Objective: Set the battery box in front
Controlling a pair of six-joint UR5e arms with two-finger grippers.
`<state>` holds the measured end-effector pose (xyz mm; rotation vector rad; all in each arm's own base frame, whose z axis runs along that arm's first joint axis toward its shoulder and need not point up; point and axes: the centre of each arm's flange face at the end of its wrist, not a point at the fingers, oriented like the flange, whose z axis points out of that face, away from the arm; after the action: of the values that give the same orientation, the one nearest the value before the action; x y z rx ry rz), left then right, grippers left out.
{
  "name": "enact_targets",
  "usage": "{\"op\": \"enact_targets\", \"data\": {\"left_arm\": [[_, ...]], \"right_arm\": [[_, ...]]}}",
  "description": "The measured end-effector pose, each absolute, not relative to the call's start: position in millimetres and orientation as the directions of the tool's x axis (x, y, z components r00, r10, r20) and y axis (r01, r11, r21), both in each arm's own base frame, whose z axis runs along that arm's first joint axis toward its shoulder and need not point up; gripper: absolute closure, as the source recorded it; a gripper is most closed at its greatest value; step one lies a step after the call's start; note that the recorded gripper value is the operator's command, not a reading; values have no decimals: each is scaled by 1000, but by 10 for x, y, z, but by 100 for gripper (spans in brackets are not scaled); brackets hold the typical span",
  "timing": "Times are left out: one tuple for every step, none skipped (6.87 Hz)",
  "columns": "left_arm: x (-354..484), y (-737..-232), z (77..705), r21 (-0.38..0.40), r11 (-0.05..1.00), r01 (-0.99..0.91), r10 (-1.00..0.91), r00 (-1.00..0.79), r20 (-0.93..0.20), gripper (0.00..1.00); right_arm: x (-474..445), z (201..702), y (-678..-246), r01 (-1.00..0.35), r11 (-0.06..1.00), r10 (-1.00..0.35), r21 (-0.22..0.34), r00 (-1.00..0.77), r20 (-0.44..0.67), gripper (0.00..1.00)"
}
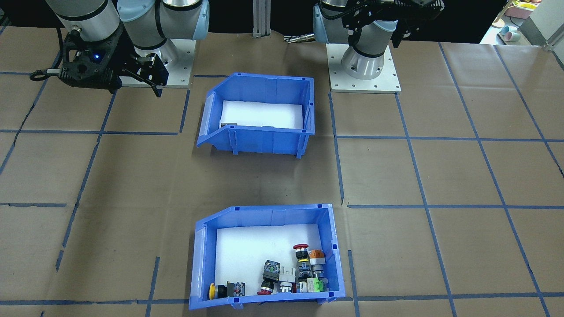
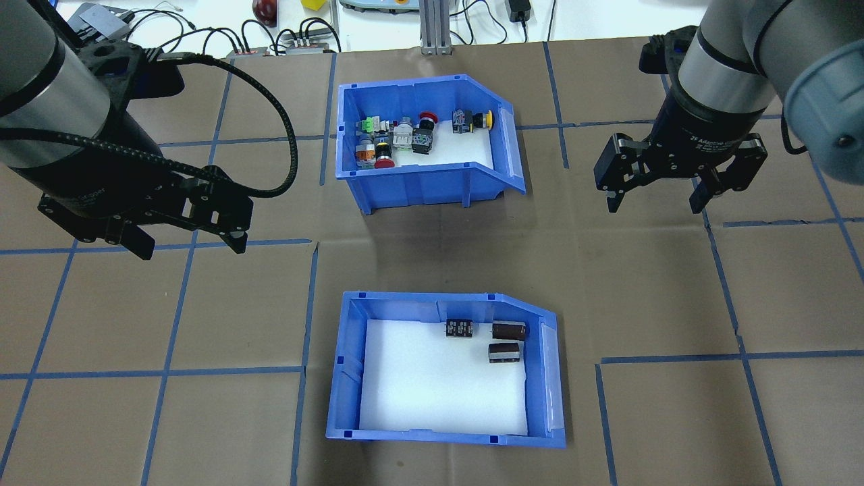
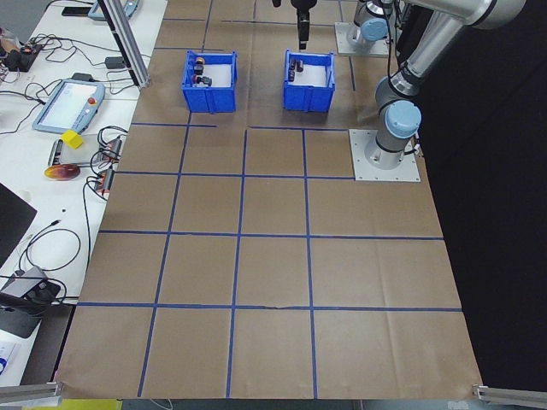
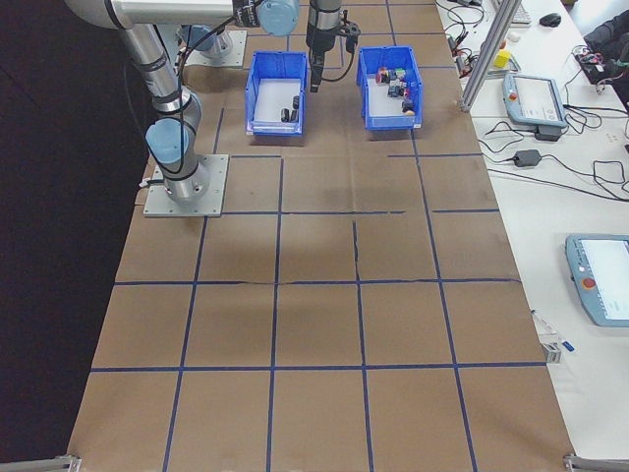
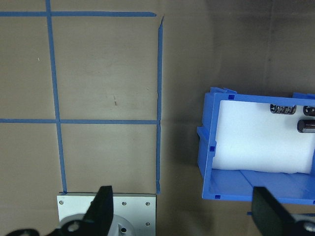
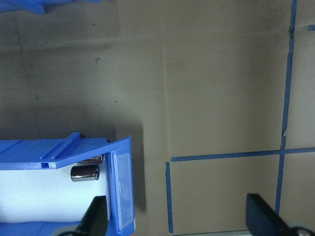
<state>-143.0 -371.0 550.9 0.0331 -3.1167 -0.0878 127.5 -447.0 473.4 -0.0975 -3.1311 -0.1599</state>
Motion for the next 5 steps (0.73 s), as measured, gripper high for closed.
{"op": "enact_targets", "data": {"left_arm": [[-1429, -3716, 5489, 60, 998, -20, -22, -1000, 21, 1], [-1428, -3723, 5473, 62, 998, -20, -21, -1000, 20, 1], [-1427, -3728, 5461, 64, 998, -20, -21, -1000, 19, 1], [-1426, -3742, 5436, 70, 997, -26, -27, -999, 19, 1], [-1425, -3760, 5400, 81, 996, -47, -48, -999, 17, 1]], "right_arm": [[1276, 4735, -4475, 59, 993, 59, 98, -998, 8, 0], [1276, 4733, -4476, 56, 994, 56, 97, -998, 7, 0], [1276, 4730, -4476, 55, 994, 54, 97, -999, 7, 0], [1276, 4729, -4476, 54, 994, 53, 97, -999, 7, 0], [1275, 4728, -4476, 53, 994, 53, 97, -999, 8, 0]]}}
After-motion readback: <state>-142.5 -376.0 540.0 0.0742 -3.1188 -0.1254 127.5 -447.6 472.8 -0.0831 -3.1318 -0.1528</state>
